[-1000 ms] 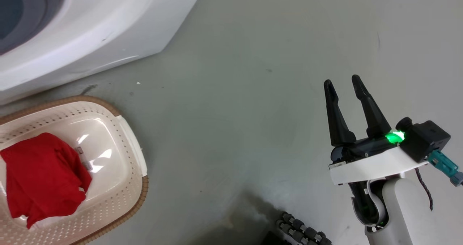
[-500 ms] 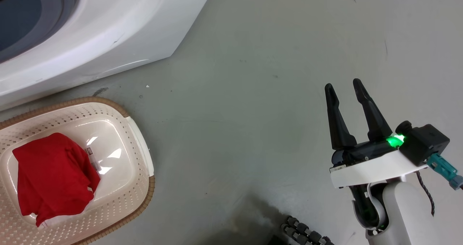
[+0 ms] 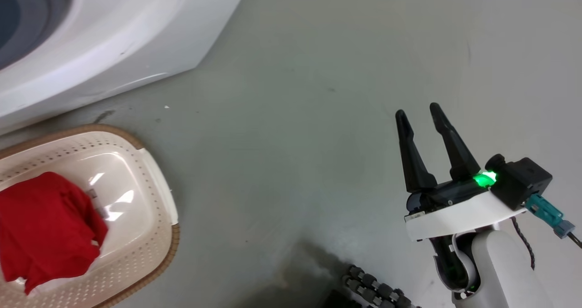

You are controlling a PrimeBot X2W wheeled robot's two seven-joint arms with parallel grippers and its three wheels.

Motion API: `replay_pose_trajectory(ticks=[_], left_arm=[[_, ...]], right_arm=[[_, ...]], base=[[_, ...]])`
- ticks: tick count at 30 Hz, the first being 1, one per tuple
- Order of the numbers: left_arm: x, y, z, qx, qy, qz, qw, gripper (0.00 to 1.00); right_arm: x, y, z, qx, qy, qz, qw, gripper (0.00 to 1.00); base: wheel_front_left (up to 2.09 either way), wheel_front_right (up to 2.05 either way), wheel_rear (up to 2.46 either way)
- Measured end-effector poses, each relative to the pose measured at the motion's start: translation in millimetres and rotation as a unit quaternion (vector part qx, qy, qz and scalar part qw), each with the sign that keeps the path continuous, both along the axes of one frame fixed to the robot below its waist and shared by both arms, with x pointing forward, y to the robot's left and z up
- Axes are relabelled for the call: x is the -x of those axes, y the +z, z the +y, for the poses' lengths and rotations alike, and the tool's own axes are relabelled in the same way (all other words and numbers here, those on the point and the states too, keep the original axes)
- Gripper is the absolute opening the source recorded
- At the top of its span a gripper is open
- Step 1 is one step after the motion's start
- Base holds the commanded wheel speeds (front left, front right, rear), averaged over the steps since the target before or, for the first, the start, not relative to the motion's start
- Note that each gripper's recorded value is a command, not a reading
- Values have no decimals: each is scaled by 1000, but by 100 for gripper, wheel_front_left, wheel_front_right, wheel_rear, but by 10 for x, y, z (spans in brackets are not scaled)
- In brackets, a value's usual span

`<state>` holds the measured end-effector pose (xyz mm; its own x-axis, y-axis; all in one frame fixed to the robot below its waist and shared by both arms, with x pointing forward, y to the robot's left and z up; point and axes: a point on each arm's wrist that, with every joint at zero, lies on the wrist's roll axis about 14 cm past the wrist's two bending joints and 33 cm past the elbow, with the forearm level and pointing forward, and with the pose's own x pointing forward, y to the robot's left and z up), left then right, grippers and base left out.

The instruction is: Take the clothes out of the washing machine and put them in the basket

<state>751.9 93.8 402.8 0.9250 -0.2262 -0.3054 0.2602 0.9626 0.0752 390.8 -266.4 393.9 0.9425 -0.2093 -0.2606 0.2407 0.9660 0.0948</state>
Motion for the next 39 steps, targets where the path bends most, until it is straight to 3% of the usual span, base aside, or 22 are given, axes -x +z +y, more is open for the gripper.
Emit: replay_pose_trajectory(ticks=[8, 16, 24, 35, 36, 37, 38, 39], left_arm=[[-64, -459, -268, -9, -15, 102, 995, 100], [-69, -768, -158, -45, -5, 191, 981, 100], [-49, -1009, -134, -90, -6, 246, 965, 100], [-69, -1184, -104, -109, 0, 283, 953, 100], [-90, -1175, -101, -106, 2, 278, 955, 84], [-113, -1168, -101, -107, 2, 270, 957, 36], [-131, -1163, -97, -106, 5, 264, 959, 6], [-140, -1163, -100, -105, 6, 261, 960, 0]], right_arm=[[103, -88, -125, 5, -23, 21, 1000, 100], [199, -211, -158, 3, -35, 42, 998, 100], [192, -334, -109, -6, -32, 56, 998, 100], [234, -443, -88, -11, -34, 73, 997, 100], [231, -447, -85, -11, -33, 73, 997, 100], [230, -453, -83, -11, -33, 74, 997, 100], [230, -459, -75, -12, -32, 74, 997, 100], [229, -462, -69, -13, -31, 75, 997, 100]], base=[[0, 0, 0], [0, 0, 0], [0, 0, 0], [0, 0, 0], [0, 0, 0], [0, 0, 0], [0, 0, 0], [0, 0, 0]])
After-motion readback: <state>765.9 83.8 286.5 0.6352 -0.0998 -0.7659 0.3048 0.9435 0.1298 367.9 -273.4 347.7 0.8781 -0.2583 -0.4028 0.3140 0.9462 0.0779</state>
